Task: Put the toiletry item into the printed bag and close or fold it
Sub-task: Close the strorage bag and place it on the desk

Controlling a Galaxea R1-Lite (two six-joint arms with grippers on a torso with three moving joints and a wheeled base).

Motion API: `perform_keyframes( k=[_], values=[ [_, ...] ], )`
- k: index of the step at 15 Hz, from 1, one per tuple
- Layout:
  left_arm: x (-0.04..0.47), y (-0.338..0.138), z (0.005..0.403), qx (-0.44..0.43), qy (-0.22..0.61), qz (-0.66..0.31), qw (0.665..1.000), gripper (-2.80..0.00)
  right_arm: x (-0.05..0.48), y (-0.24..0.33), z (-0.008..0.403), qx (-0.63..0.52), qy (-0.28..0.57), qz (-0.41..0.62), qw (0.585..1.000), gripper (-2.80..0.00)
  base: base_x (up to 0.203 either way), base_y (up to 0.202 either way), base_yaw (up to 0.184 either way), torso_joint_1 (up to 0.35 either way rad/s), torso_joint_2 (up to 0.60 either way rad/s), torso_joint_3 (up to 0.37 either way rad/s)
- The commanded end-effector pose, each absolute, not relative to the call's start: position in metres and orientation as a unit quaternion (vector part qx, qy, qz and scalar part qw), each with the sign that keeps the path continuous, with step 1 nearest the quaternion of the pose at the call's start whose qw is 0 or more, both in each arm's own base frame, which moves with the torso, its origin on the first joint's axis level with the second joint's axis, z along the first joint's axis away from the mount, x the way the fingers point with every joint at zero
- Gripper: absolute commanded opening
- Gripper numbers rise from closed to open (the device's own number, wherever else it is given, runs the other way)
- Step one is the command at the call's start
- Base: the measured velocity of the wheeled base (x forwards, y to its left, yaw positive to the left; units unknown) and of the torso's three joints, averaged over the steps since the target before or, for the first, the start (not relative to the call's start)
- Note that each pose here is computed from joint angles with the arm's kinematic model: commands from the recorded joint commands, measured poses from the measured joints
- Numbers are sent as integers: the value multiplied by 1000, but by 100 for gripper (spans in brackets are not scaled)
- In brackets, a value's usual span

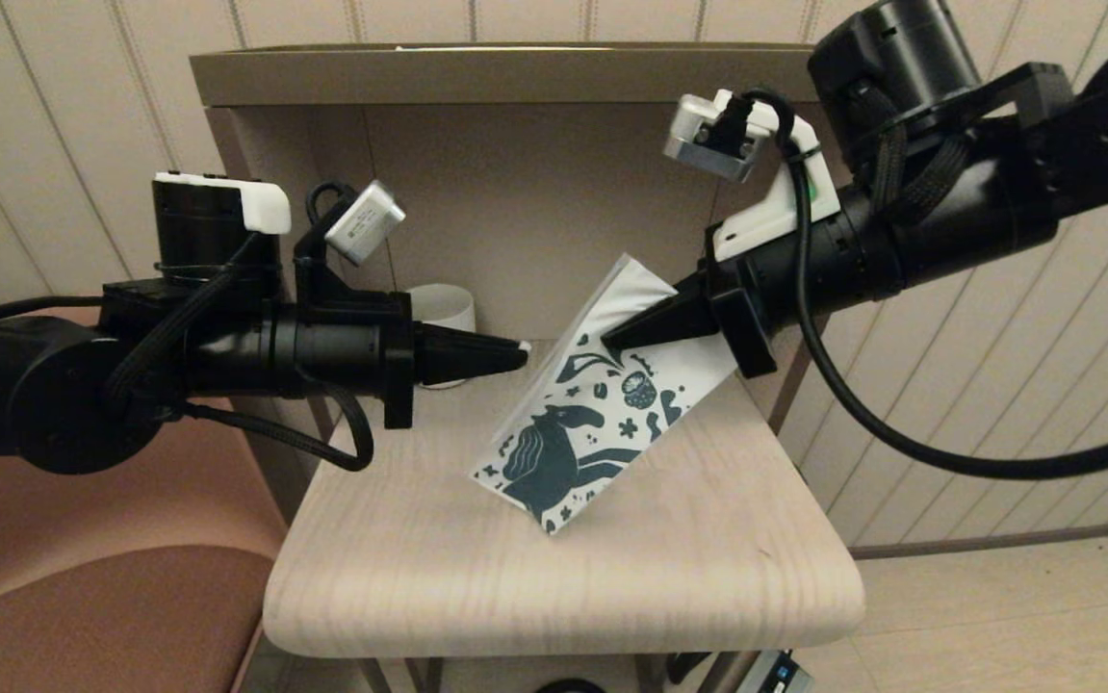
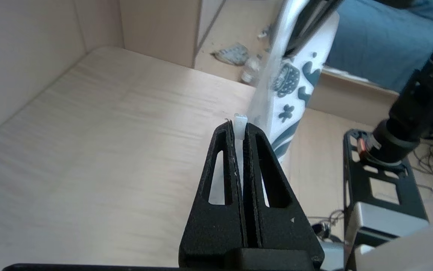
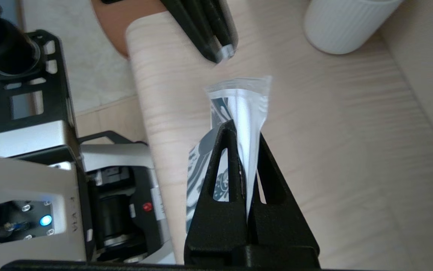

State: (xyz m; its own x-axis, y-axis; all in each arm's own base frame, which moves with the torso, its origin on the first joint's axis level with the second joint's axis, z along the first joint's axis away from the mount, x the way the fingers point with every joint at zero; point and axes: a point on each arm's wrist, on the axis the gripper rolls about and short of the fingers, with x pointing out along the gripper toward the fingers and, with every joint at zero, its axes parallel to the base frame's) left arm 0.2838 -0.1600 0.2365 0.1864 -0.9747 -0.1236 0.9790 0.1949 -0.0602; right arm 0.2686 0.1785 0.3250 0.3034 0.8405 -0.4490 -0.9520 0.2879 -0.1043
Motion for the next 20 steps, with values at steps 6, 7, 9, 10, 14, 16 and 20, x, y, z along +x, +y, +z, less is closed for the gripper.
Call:
perform_keyframes(
  k=[6,7,9,10,14,16,20],
  values=[
    [283,-162,235,18,64,-640,766,-280,265,177,325,-180,154,572,785,-280,0,0,0,0,0,0],
    [284,-162,235,18,64,-640,766,-280,266,177,325,-180,155,572,785,-280,0,0,0,0,0,0],
    [284,-162,235,18,64,-640,766,-280,267,177,324,-179,156,571,785,-280,0,0,0,0,0,0],
    [284,-162,235,18,64,-640,765,-280,267,177,325,-179,155,571,786,-280,0,0,0,0,0,0],
    [284,-162,235,18,64,-640,766,-280,267,177,325,-179,153,571,786,-280,0,0,0,0,0,0],
    [284,-162,235,18,64,-640,766,-280,267,176,327,-178,151,570,788,-280,0,0,0,0,0,0],
    [296,-159,239,16,60,-628,776,-280,284,154,326,-166,152,534,815,-280,0,0,0,0,0,0]
  ],
)
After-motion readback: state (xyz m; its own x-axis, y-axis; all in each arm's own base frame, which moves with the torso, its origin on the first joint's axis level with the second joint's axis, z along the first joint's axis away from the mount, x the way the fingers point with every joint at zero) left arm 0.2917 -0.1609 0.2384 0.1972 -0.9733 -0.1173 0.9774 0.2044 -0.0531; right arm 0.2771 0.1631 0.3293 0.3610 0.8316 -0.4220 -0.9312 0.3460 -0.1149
